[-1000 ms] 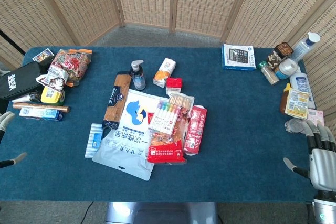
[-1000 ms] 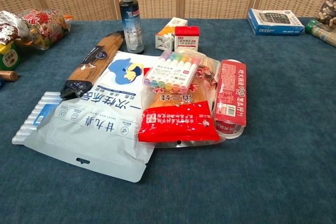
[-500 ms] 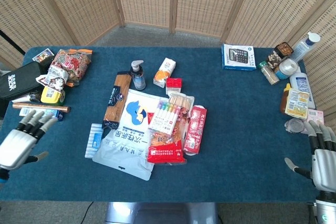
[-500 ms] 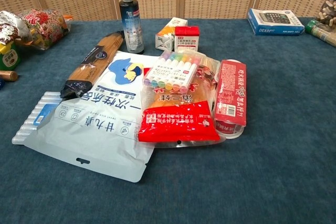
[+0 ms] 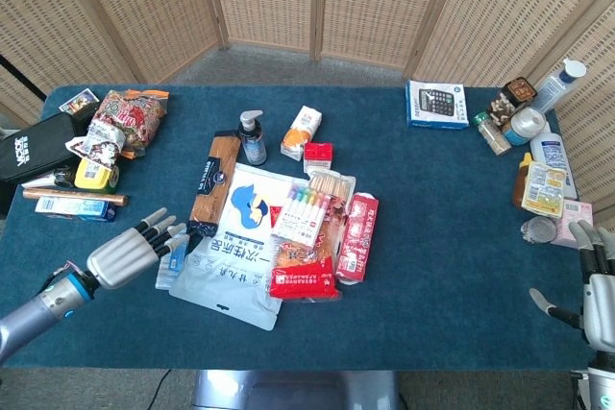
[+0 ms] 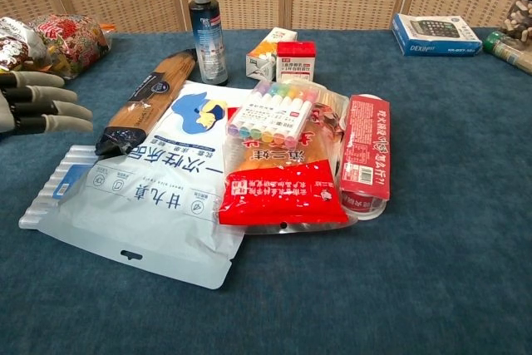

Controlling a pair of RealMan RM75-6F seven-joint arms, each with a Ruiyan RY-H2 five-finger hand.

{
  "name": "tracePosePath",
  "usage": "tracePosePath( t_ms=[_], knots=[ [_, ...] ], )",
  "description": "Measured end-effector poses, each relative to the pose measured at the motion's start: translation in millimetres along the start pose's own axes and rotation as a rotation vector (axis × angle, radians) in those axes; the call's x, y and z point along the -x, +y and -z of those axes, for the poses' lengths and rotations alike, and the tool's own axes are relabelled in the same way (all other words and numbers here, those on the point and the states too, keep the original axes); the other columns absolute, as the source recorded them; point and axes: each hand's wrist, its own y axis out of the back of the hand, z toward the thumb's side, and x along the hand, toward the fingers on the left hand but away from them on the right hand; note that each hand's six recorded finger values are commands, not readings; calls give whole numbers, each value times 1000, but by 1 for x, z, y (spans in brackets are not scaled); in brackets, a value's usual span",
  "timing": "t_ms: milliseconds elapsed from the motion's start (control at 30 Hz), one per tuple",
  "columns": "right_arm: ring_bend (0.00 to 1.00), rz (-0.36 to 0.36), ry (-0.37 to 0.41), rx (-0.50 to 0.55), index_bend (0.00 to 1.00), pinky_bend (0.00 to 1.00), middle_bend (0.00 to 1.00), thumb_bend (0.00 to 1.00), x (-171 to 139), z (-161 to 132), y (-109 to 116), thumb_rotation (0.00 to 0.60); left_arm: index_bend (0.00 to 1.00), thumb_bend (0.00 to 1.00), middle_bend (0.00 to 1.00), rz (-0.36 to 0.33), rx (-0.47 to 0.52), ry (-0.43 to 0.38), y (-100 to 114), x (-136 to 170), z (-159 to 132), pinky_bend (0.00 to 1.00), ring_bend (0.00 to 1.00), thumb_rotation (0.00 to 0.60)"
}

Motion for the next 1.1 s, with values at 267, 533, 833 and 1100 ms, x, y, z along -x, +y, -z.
tracePosePath(
  t_ms=[267, 533, 833, 1100],
  knots=[
    [0, 4, -16, 19, 0, 0, 0, 0, -2, 5, 4, 600, 0, 60, 0, 9, -74, -65, -1, -17, -17, 62, 0, 600],
    [0, 12, -18, 28, 0, 0, 0, 0, -2, 5, 7, 600, 0, 60, 0, 16, -97, -96, -8, -3, -24, 101, 0, 600],
    [0, 10, -16, 19, 0, 0, 0, 0, -3, 4, 6, 600, 0, 58, 0, 42, -110, -74, -21, 15, -10, 118, 0, 600],
    [0, 0, -10, 18, 0, 0, 0, 0, -4, 2, 4, 600, 0, 58, 0, 78, -125, -82, -32, 10, -12, 119, 0, 600]
  ],
)
